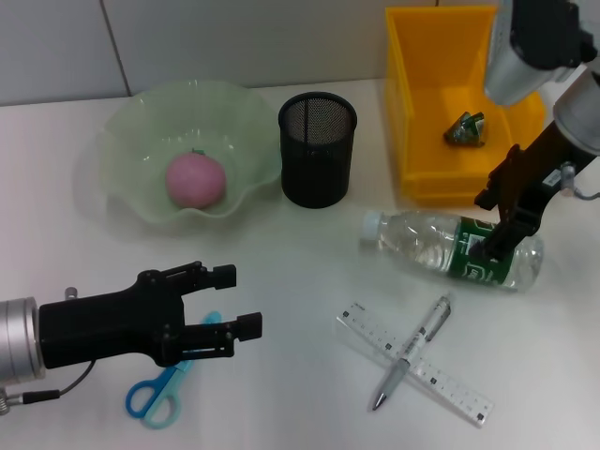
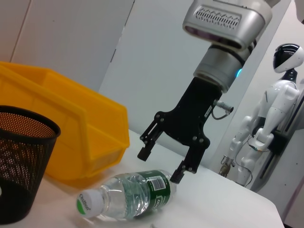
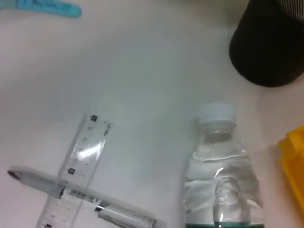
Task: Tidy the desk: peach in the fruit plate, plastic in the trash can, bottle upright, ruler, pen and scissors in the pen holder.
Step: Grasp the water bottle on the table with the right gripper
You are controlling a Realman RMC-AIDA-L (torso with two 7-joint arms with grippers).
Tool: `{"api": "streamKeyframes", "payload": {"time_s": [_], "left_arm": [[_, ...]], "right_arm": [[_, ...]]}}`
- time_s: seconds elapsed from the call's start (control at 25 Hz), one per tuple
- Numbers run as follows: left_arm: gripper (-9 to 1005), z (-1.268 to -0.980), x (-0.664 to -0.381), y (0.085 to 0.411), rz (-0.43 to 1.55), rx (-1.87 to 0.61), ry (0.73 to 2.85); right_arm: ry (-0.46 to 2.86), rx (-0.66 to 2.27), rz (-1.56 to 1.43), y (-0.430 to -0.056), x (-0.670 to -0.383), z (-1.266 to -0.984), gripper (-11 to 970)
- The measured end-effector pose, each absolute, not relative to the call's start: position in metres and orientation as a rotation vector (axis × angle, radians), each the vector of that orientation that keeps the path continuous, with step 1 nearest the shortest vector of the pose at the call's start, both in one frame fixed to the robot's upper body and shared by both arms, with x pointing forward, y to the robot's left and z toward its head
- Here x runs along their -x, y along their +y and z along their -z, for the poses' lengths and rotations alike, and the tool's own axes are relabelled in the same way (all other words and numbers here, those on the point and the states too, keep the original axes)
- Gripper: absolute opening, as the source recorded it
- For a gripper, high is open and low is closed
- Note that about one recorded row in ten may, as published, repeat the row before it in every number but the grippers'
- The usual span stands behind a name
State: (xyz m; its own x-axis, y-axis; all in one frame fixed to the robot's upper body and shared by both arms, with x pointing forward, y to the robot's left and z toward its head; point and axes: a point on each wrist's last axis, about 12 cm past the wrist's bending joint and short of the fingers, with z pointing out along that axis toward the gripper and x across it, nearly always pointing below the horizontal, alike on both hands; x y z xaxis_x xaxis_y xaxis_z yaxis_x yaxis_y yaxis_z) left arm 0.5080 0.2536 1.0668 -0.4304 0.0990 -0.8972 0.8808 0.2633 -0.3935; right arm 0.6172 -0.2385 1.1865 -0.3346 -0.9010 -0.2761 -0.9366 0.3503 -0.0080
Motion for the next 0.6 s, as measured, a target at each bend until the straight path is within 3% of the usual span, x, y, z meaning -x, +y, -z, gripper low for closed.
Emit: {"api": "streamKeyframes", "payload": {"time_s": [0.6], "left_arm": [[873,-1.066,-0.507,0.252,1.256,-0.900,1.739]], "right_arm": [[2.355,1.702,-0.141,-0.228,-0.617,-1.172,791]]}}
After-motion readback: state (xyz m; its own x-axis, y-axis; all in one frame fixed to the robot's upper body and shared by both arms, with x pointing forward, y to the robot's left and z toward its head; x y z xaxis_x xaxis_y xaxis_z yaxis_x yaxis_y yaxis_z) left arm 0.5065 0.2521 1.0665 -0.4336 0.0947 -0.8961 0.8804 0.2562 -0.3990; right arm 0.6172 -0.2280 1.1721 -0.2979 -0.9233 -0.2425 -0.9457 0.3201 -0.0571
